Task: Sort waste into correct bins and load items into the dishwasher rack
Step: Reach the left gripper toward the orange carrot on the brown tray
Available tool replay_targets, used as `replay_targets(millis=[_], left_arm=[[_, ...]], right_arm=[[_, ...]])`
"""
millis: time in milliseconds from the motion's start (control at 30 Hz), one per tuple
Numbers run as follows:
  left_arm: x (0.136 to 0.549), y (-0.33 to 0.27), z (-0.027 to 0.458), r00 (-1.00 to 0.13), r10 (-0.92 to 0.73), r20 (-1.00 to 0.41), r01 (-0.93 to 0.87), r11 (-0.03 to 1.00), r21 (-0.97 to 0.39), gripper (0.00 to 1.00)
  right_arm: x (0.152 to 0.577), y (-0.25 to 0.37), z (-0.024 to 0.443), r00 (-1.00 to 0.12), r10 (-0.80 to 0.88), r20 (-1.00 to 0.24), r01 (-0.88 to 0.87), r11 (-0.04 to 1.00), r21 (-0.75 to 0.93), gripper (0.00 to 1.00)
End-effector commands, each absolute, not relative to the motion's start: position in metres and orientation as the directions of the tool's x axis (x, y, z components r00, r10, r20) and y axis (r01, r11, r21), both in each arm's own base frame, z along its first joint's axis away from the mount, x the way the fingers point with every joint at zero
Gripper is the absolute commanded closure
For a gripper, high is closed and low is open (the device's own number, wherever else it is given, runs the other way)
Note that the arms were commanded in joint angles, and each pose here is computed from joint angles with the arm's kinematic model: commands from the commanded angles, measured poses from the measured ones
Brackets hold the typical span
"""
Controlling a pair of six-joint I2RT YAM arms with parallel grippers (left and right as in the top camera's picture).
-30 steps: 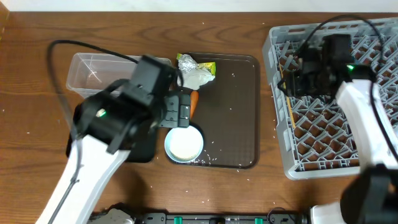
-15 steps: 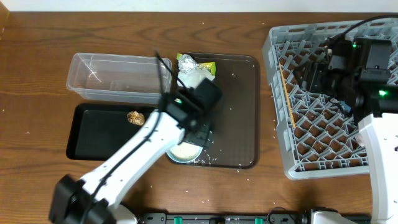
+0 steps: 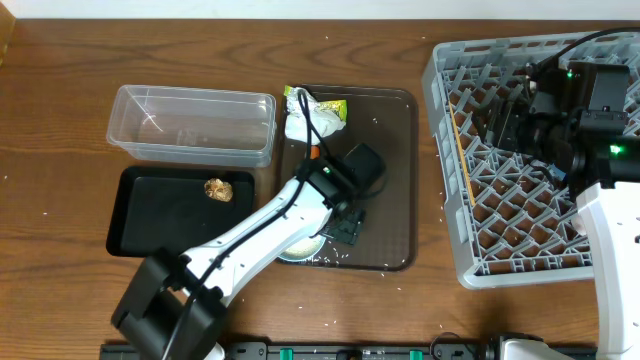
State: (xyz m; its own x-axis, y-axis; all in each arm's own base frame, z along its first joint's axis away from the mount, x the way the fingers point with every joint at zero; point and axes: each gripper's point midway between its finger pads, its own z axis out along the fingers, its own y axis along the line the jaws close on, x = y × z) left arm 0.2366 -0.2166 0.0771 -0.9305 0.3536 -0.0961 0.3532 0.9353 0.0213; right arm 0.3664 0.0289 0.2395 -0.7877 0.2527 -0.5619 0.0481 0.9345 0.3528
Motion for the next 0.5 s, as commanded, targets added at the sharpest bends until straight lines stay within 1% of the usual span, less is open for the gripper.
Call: replay_targets(millis=[0, 67, 133, 233, 333, 400, 467], left_arm=[[0.238, -0.214, 0.073, -0.935, 0.344, -0.089, 0.342, 0.939, 0.039, 0.23], [0.242, -0.211, 0.073, -0.933, 0.344, -0.105, 0.339, 0.939, 0.063, 0.23], [0.255, -0.208, 0.075, -0.926, 0.344, -0.154, 0.330, 0.938, 0.108, 0.23], [0.272, -0.214, 0.079, -0.886, 0.405, -0.225, 0.384, 0.914, 0.132, 0.23], [0.289, -0.216, 0.082, -0.865, 0.421, -0.273, 0.401, 0.907, 0.128, 0.23], [0.303, -0.211, 0.082, -0.873, 0.383, -0.300, 0.368, 0.924, 0.110, 0.24], [0.319, -0.204, 0.082, -0.885, 0.340, -0.319, 0.342, 0.938, 0.054, 0.24]], right_arm=[[0.367, 0.023, 0.246, -0.775, 0.274, -0.570, 0.066, 0.932, 0.357, 0.36], [0.367, 0.024, 0.245, -0.776, 0.274, -0.568, 0.067, 0.931, 0.358, 0.36], [0.366, 0.024, 0.245, -0.777, 0.274, -0.567, 0.068, 0.932, 0.357, 0.36], [0.366, 0.024, 0.245, -0.777, 0.274, -0.567, 0.068, 0.931, 0.358, 0.36], [0.365, 0.024, 0.244, -0.783, 0.274, -0.559, 0.069, 0.930, 0.360, 0.36], [0.362, 0.025, 0.242, -0.791, 0.275, -0.547, 0.074, 0.930, 0.360, 0.36], [0.359, 0.025, 0.240, -0.799, 0.275, -0.535, 0.079, 0.930, 0.360, 0.36]])
